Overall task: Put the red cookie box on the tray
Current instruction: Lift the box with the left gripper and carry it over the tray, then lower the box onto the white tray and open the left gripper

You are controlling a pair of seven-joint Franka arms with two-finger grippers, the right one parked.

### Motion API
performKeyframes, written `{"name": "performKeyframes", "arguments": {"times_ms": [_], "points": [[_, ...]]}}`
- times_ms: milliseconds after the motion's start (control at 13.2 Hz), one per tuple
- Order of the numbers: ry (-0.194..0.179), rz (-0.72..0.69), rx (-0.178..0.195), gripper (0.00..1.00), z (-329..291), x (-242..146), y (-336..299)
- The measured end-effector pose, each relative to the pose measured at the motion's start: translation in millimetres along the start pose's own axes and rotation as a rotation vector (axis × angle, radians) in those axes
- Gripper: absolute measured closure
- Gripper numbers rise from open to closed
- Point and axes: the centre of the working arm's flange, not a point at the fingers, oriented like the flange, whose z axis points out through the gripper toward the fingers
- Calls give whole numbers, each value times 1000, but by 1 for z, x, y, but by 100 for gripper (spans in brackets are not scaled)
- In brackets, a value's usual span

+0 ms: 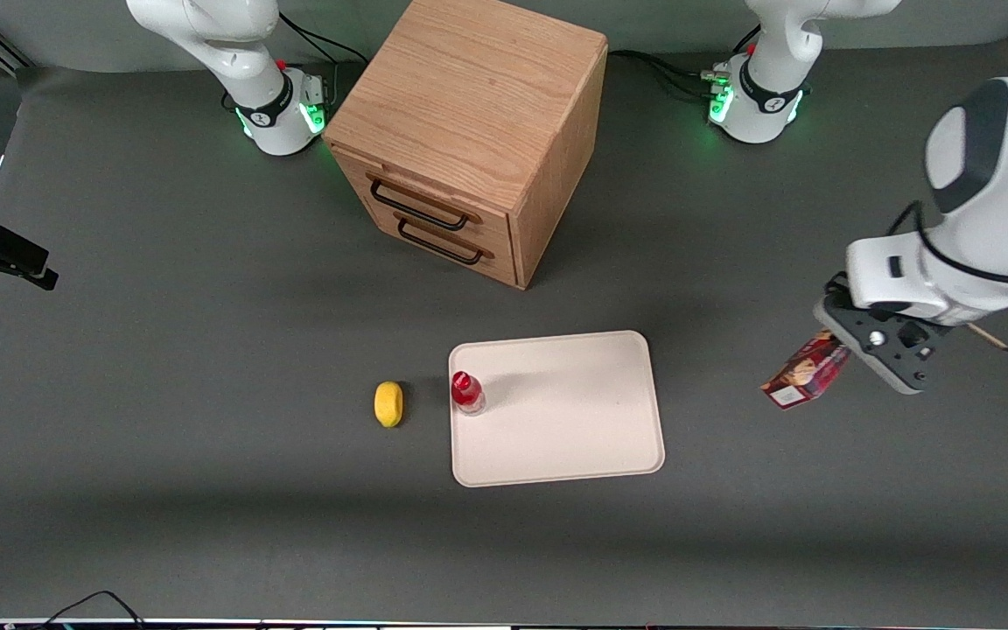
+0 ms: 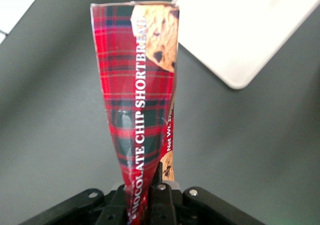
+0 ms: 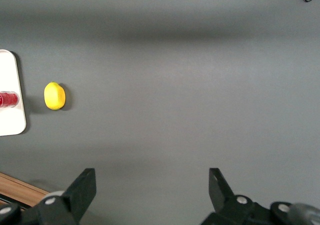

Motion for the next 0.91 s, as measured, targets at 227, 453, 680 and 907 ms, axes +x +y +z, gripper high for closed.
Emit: {"name": "performKeyframes", "arguments": {"times_ms": [227,453,680,907], "points": [[2,-314,-13,92,16,29,56],[24,-544,-16,92,48,62,98],[63,-683,20,92,98,95,125],[87,-817,-3,92,156,115,129]]}}
